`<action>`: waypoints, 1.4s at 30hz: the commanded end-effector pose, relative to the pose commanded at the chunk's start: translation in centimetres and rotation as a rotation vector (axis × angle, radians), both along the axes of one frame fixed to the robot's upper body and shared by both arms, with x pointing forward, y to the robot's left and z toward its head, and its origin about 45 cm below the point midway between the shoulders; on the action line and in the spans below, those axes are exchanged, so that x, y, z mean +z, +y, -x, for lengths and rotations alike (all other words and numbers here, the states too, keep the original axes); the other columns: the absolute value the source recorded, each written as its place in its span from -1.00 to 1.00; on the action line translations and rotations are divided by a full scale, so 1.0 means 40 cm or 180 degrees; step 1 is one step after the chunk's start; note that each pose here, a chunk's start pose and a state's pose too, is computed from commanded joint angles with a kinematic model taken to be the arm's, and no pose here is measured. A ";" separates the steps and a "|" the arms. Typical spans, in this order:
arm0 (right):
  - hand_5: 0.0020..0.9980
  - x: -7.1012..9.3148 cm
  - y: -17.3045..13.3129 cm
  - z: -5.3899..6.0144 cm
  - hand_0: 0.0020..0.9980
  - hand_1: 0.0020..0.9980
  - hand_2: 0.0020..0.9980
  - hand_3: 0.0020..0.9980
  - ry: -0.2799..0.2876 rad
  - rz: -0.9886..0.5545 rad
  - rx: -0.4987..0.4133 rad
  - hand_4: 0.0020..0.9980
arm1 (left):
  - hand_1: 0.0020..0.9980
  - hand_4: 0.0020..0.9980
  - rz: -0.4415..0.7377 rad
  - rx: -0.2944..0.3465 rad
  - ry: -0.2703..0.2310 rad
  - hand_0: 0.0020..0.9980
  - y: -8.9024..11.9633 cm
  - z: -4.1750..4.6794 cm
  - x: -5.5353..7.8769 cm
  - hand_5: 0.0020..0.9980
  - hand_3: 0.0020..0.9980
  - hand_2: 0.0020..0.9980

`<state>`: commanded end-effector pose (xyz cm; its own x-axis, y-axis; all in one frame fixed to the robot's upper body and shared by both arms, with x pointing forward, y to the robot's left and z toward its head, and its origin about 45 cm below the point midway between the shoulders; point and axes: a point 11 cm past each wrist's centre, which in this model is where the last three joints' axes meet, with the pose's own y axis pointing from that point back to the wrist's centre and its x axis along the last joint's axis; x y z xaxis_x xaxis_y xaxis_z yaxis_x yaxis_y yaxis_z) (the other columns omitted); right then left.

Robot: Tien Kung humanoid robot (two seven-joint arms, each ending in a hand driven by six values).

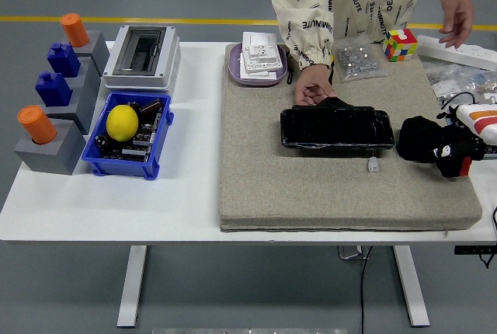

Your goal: Pick the rag up,wipe the panel,place it on the desk

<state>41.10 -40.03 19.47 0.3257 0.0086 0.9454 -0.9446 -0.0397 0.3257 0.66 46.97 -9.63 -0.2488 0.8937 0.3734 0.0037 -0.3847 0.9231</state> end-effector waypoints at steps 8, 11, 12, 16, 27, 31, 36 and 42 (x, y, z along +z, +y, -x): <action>0.19 0.015 -0.015 0.001 0.51 0.41 0.63 0.63 -0.0022 0.0029 -0.0044 1.00 | 0.38 0.19 -0.0007 -0.0003 0.0005 0.28 0.002 0.001 0.001 -0.06 0.13 0.46; 0.19 0.019 -0.022 0.002 0.54 0.46 0.66 0.66 -0.0019 0.0046 -0.0062 1.00 | 0.38 0.19 -0.0008 -0.0005 0.0009 0.28 0.003 0.003 0.001 -0.06 0.13 0.46; 0.19 0.020 -0.024 0.002 0.54 0.46 0.66 0.66 -0.0013 0.0053 -0.0067 1.00 | 0.38 0.19 -0.0008 -0.0004 0.0010 0.28 0.003 0.003 0.001 -0.06 0.13 0.46; 0.19 0.023 -0.032 0.005 0.59 0.51 0.70 0.69 0.0001 0.0073 -0.0091 1.00 | 0.38 0.19 -0.0007 -0.0008 0.0014 0.28 0.003 0.004 0.001 -0.06 0.13 0.46; 0.20 0.107 -0.078 -0.006 0.59 0.51 0.70 0.69 -0.0319 -0.0019 -0.0276 1.00 | 0.38 0.19 -0.0010 -0.0009 0.0030 0.28 0.004 0.009 0.001 -0.06 0.13 0.46; 0.20 0.154 -0.107 -0.009 0.59 0.51 0.70 0.69 -0.0532 -0.0093 -0.0377 1.00 | 0.38 0.19 -0.0016 -0.0016 0.0031 0.28 0.006 0.008 0.002 -0.06 0.13 0.46; 0.20 0.189 -0.133 -0.007 0.58 0.49 0.68 0.67 -0.0746 -0.0185 -0.0473 1.00 | 0.38 0.19 -0.0011 -0.0023 0.0021 0.29 0.005 0.005 0.002 -0.06 0.13 0.46; 0.20 0.222 -0.150 0.001 0.56 0.45 0.64 0.64 -0.1064 -0.0370 -0.0552 1.00 | 0.38 0.19 -0.0006 -0.0020 0.0014 0.29 0.003 0.003 0.001 -0.06 0.13 0.46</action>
